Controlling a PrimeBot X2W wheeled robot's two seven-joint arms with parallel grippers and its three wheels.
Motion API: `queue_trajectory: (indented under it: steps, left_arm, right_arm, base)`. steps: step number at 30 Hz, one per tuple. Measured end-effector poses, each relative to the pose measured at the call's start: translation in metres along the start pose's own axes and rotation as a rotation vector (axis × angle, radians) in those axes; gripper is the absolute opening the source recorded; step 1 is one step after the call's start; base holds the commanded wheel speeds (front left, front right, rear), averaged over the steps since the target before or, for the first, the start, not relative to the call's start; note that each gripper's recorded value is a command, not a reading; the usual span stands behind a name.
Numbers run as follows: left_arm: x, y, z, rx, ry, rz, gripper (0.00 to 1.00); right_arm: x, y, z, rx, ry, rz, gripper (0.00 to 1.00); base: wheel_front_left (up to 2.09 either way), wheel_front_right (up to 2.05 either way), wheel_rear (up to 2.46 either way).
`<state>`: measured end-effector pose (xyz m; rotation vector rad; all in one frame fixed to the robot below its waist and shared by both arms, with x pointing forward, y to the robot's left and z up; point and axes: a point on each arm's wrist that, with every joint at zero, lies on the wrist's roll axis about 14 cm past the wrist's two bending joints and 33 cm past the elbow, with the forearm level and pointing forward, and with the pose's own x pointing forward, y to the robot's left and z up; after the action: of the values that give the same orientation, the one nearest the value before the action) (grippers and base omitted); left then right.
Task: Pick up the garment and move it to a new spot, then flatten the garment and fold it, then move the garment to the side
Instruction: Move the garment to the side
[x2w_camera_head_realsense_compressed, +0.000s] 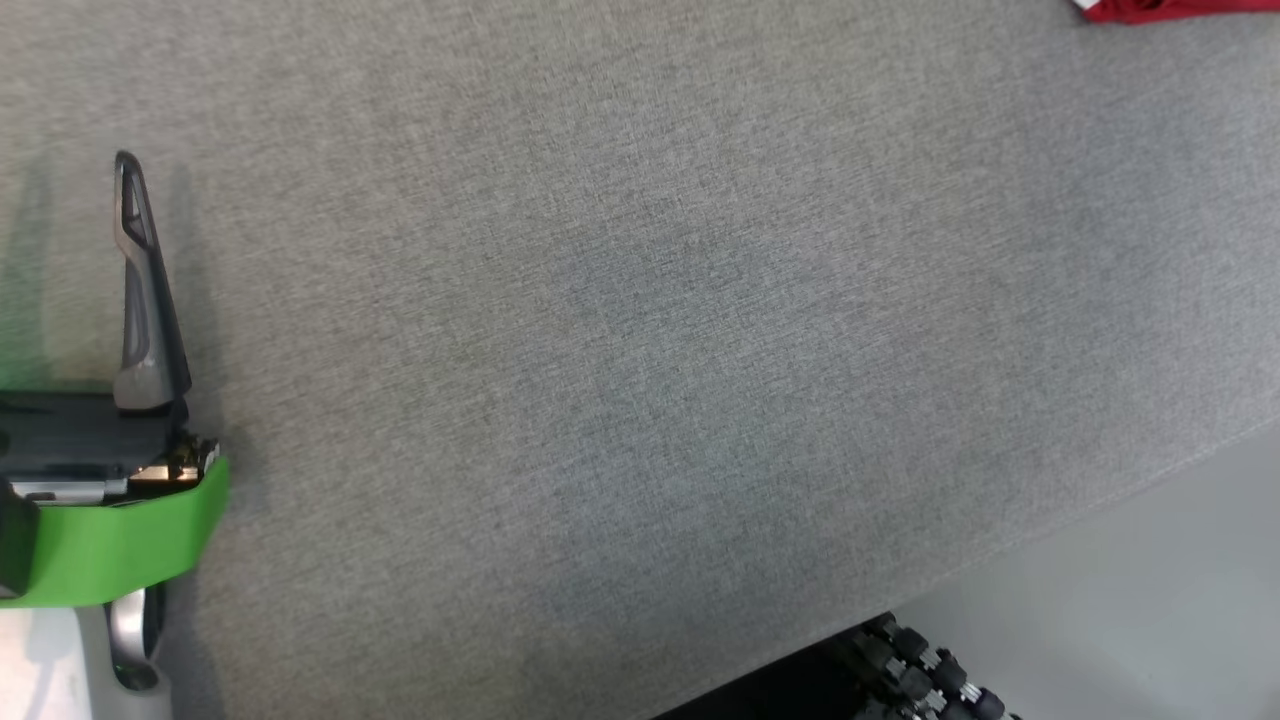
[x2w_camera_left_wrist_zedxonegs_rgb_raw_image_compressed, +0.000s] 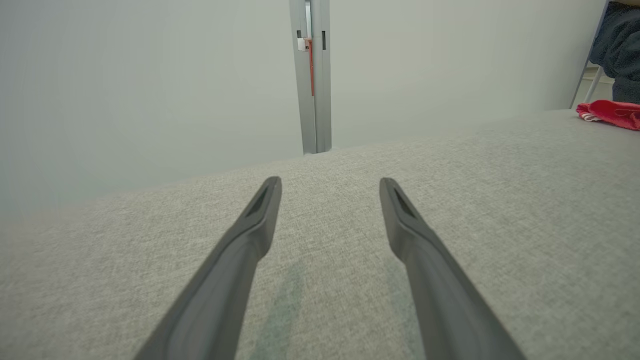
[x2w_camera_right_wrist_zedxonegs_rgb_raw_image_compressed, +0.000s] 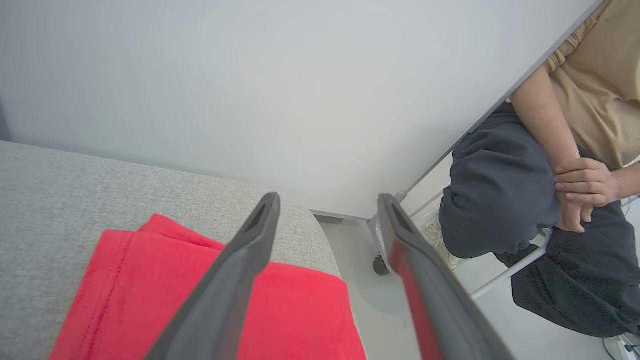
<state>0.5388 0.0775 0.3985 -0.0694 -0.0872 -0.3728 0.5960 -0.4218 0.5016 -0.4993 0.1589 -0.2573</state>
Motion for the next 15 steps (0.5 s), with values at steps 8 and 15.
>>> queue_trajectory:
  steps: [8, 15]
  left_arm:
    - [-0.028, 0.009, 0.025, -0.004, 0.037, 0.079, 1.00]
    - [-0.060, 0.025, 0.054, 0.015, 0.044, 0.165, 1.00]
  right_arm:
    - [-0.042, 0.044, 0.065, 0.121, -0.233, 0.095, 1.00]
    - [-0.091, 0.098, 0.092, 0.286, -0.310, 0.223, 1.00]
  base:
    - [0.00, 0.00, 0.00]
    - [0.00, 0.00, 0.00]
